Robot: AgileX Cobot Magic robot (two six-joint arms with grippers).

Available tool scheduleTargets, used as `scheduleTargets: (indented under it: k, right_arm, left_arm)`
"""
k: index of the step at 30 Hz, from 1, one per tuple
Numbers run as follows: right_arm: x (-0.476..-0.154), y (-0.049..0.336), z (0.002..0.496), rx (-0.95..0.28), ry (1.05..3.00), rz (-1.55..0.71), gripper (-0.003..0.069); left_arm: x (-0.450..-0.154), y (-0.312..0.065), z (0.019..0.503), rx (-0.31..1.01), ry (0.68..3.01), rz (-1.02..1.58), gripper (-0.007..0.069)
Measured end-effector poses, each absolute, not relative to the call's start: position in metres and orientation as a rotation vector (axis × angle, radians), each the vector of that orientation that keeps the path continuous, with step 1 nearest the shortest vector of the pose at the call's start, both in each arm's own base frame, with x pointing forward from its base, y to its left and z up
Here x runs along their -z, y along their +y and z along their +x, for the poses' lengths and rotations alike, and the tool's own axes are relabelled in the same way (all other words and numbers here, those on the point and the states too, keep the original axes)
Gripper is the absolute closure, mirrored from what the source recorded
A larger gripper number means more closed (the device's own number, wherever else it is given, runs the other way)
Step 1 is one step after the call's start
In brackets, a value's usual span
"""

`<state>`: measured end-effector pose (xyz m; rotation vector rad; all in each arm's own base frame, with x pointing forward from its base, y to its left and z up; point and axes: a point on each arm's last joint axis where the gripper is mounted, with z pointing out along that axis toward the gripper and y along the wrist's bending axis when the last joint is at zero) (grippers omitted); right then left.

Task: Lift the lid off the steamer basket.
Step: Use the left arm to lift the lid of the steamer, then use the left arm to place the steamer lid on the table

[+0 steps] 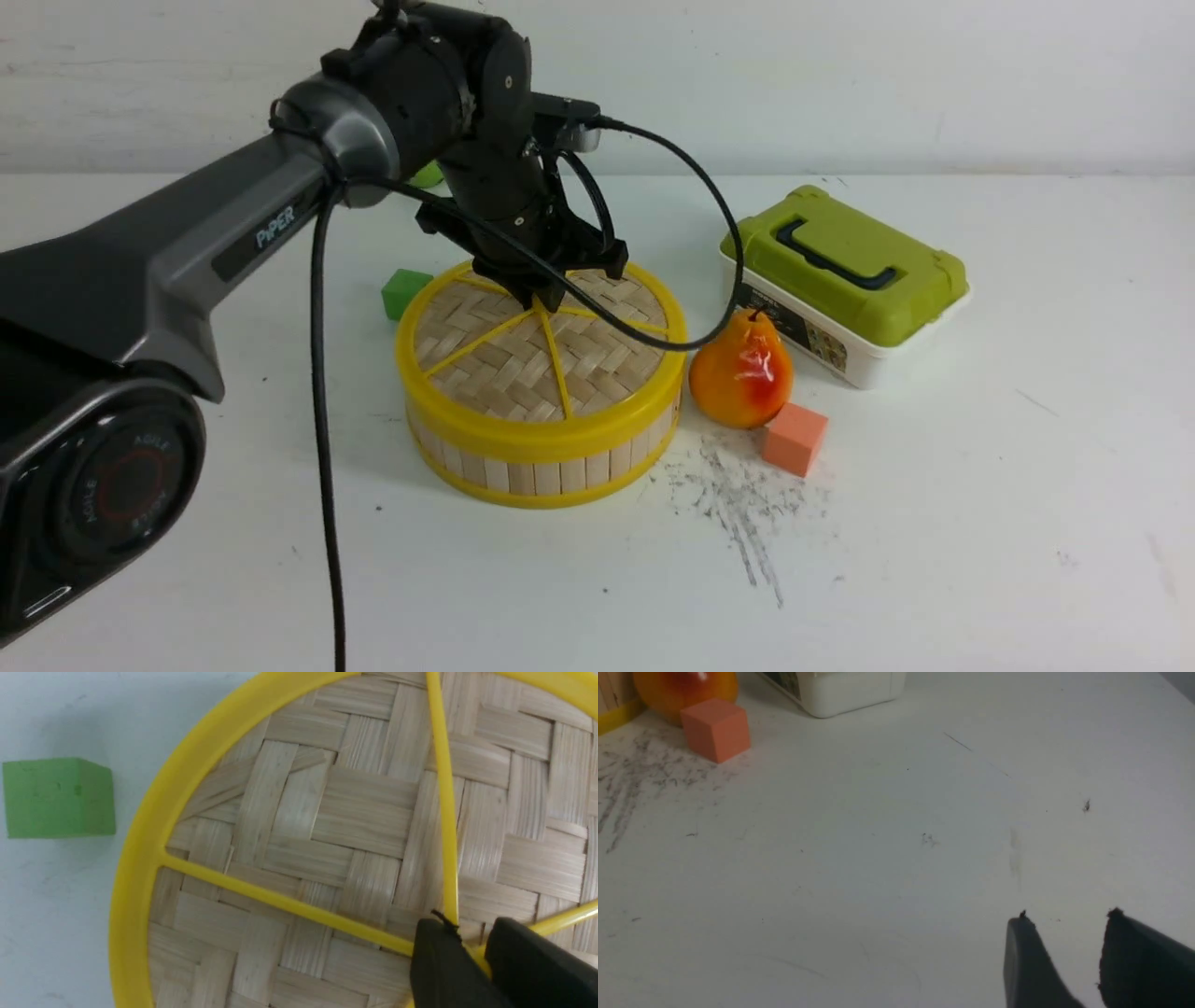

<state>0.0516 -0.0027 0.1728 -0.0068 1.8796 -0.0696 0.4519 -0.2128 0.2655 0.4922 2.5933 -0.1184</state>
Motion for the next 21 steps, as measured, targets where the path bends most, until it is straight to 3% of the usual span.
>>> scheduleTargets:
  k: [4, 8, 11, 12, 14, 18, 19, 21]
  right_arm:
    - [-0.173, -0.003, 0.052, 0.070, 1.880, -0.007, 0.0419]
    - [-0.173, -0.003, 0.052, 0.070, 1.880, -0.007, 0.0419]
    - [-0.173, -0.003, 0.052, 0.070, 1.880, -0.007, 0.0419]
    - [-0.173, -0.003, 0.052, 0.070, 1.880, -0.007, 0.0419]
    - [-0.173, -0.003, 0.052, 0.070, 1.880, -0.007, 0.0419]
    - [-0.173, -0.003, 0.052, 0.070, 1.880, -0.007, 0.0419]
    - [-0.173, -0.003, 0.052, 0.070, 1.880, -0.007, 0.0419]
    - [-0.173, -0.003, 0.052, 0.070, 1.880, -0.007, 0.0419]
  left_arm:
    - [-0.268, -0.216, 0.450, 0.081, 2.585, 0.485, 0.0517]
    - [-0.297, -0.213, 0.442, 0.080, 2.569, 0.445, 0.0517]
    - [-0.346, -0.199, 0.426, 0.031, 2.478, 0.412, 0.0517]
    - [-0.346, -0.198, 0.426, 0.023, 2.476, 0.413, 0.0517]
    - [-0.402, -0.177, 0.402, -0.041, 2.363, 0.359, 0.0517]
    - [-0.443, -0.148, 0.378, -0.081, 2.304, 0.283, 0.0517]
    - [-0.460, -0.126, 0.370, -0.086, 2.272, 0.219, 0.0517]
    - [-0.466, -0.103, 0.366, -0.102, 2.274, 0.147, 0.0517]
